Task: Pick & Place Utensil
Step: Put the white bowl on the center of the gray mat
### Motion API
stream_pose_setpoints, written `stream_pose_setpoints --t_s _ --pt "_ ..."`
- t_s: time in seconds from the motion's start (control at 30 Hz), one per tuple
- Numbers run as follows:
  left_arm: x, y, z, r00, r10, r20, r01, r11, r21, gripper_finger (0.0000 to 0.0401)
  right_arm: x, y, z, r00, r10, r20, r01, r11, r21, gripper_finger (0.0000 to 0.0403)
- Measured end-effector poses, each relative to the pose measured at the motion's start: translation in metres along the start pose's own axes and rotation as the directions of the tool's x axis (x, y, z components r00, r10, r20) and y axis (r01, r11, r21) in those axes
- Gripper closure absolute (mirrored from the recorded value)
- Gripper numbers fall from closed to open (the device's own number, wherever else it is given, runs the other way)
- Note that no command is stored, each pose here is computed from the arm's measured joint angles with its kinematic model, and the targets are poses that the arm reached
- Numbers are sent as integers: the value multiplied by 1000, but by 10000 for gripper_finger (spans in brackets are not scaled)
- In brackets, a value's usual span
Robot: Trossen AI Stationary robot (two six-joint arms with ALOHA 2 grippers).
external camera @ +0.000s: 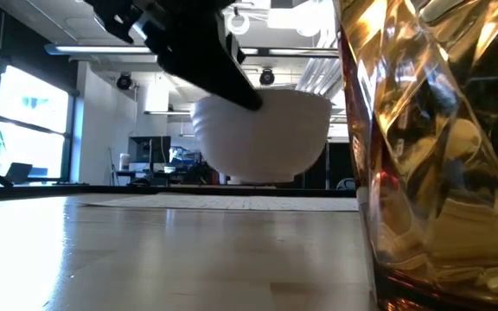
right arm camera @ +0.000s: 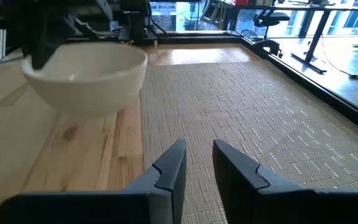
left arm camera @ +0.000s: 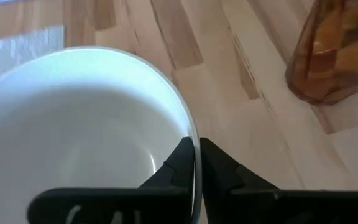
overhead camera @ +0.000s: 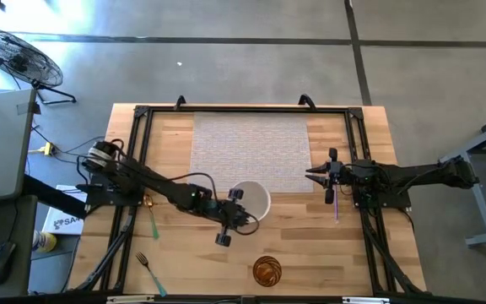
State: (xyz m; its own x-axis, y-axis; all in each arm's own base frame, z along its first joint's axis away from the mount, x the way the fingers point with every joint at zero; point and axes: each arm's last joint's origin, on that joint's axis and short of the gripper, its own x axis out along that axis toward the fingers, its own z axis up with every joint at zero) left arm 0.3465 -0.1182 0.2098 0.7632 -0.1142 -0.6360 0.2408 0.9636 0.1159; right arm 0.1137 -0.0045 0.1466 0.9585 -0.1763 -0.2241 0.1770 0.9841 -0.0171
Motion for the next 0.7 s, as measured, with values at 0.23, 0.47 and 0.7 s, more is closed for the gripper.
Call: stream_pose_setpoints --t_s 0.23,0.47,0.7 --pt "-3 37 1 997 78 -3 -78 997 -4 395 0 0 0 1000 -1 -3 1 1000 -1 329" --pt "-4 101 -12 976 206 -71 -212 973 -88 395 0 0 0 1000 0 -5 0 1000 -1 329" --pt "-1 161 -26 961 275 -35 -277 948 -155 395 0 0 0 1000 0 -5 0 1000 -1 329"
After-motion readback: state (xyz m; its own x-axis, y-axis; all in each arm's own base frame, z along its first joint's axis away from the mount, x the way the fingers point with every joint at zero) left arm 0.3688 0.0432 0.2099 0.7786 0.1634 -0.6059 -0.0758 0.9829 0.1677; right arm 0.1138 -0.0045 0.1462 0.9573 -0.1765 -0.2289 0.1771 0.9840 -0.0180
